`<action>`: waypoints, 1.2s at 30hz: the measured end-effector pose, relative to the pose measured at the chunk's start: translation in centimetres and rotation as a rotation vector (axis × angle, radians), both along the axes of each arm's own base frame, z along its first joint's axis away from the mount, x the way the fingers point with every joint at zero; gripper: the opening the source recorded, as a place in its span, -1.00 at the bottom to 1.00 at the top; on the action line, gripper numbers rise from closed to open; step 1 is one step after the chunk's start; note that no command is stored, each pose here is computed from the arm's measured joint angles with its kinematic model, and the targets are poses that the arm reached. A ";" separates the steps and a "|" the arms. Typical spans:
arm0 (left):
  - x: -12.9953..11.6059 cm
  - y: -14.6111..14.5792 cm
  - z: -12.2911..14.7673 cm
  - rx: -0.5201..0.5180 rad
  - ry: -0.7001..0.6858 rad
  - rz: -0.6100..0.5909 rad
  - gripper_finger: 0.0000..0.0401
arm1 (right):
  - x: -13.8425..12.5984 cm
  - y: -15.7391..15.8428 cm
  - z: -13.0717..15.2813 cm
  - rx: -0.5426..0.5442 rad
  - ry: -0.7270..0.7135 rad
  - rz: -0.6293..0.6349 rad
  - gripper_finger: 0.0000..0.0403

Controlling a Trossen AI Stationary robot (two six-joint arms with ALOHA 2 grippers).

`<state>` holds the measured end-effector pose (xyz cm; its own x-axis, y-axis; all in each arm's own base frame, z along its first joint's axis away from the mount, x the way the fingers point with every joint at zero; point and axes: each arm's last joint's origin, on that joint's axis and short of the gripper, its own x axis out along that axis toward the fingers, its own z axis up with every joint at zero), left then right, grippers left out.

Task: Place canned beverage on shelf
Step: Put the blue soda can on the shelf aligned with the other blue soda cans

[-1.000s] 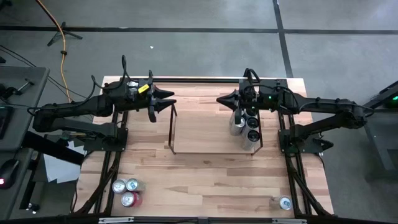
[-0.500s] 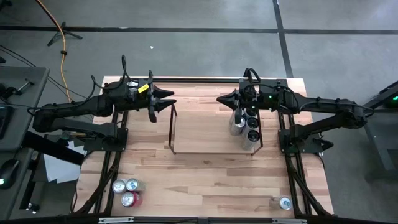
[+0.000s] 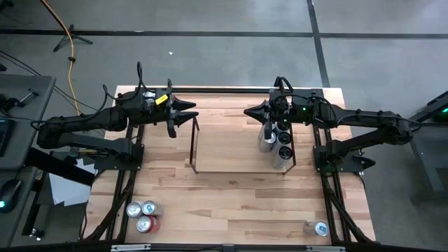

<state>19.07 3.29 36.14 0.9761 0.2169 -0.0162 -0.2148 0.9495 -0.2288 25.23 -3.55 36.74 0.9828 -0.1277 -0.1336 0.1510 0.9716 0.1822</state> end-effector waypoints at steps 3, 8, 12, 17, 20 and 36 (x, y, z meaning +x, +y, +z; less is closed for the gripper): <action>0.0 0.0 0.0 0.000 0.000 0.005 -0.26 | 0.0 0.0 0.0 0.001 0.004 0.000 -1.00; 0.0 0.0 0.0 0.012 0.003 0.012 -0.26 | -0.1 0.0 -0.4 0.007 0.047 0.000 -1.00; 0.0 0.1 0.0 0.051 0.012 0.019 -0.26 | -0.1 0.0 -0.8 0.012 0.082 0.000 -1.00; 0.0 0.1 0.0 0.068 0.015 0.019 -0.26 | -0.2 0.0 -1.0 0.016 0.112 0.000 -1.00; 0.0 0.1 0.0 0.068 0.015 0.019 -0.26 | -0.2 0.0 -1.1 0.017 0.119 0.000 -1.00; 0.0 -0.1 -0.1 0.021 0.015 -0.034 -0.26 | -0.2 0.0 -1.1 0.017 0.118 0.000 -1.00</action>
